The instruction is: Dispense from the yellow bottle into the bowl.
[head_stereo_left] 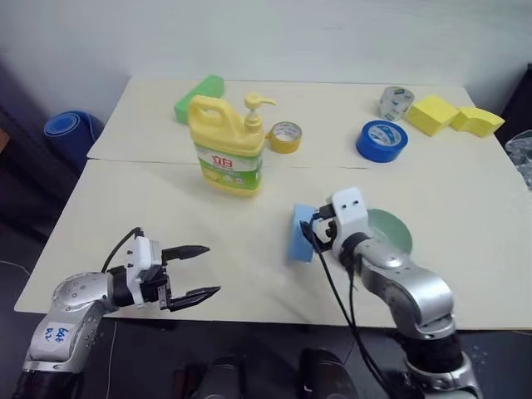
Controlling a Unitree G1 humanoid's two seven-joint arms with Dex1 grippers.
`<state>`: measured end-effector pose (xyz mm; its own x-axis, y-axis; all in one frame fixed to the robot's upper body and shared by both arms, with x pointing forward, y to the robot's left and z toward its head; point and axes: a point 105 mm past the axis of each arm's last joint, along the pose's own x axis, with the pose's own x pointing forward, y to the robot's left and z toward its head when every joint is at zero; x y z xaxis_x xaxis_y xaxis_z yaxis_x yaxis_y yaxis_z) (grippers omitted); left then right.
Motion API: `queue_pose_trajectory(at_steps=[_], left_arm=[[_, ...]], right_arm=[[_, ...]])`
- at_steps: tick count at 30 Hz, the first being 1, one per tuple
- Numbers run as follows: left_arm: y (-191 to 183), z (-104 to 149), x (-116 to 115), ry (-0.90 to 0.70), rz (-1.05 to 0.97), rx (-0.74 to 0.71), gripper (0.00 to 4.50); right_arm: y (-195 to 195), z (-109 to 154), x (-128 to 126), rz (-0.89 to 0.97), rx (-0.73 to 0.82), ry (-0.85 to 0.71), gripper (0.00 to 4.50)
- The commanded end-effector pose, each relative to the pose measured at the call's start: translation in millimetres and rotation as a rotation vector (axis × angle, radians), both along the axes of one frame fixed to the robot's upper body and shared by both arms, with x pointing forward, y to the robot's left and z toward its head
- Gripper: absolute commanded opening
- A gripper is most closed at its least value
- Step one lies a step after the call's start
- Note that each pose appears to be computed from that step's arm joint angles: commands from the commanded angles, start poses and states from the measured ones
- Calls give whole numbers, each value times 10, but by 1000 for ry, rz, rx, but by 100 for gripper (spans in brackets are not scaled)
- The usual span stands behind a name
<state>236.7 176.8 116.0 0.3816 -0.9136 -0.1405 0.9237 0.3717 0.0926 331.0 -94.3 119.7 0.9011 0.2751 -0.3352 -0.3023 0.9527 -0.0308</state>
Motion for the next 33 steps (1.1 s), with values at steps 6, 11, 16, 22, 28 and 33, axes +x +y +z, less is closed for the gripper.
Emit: queue_pose_trajectory(at_steps=[6, 11, 16, 22, 28, 33], left_arm=[[-59, 87, -71, -40, -19, 12, 449], [-67, 93, -64, -42, -14, 14, 449], [-94, 96, -31, -50, -14, 17, 450], [-151, 144, 36, -81, -23, 0, 450], [-299, 354, 72, -69, -38, -131, 450], [-556, 468, -88, 37, -181, -197, 450]], right_arm=[[266, 16, 30, 29, 116, 69, 450], [431, -130, -68, 113, 197, 191, 450], [547, -178, -94, 191, 214, 232, 357], [550, 126, -135, 342, 282, 113, 227], [-355, 1000, -132, 305, 263, -241, 225], [-1844, 1090, -2, -62, -86, -268, 225]])
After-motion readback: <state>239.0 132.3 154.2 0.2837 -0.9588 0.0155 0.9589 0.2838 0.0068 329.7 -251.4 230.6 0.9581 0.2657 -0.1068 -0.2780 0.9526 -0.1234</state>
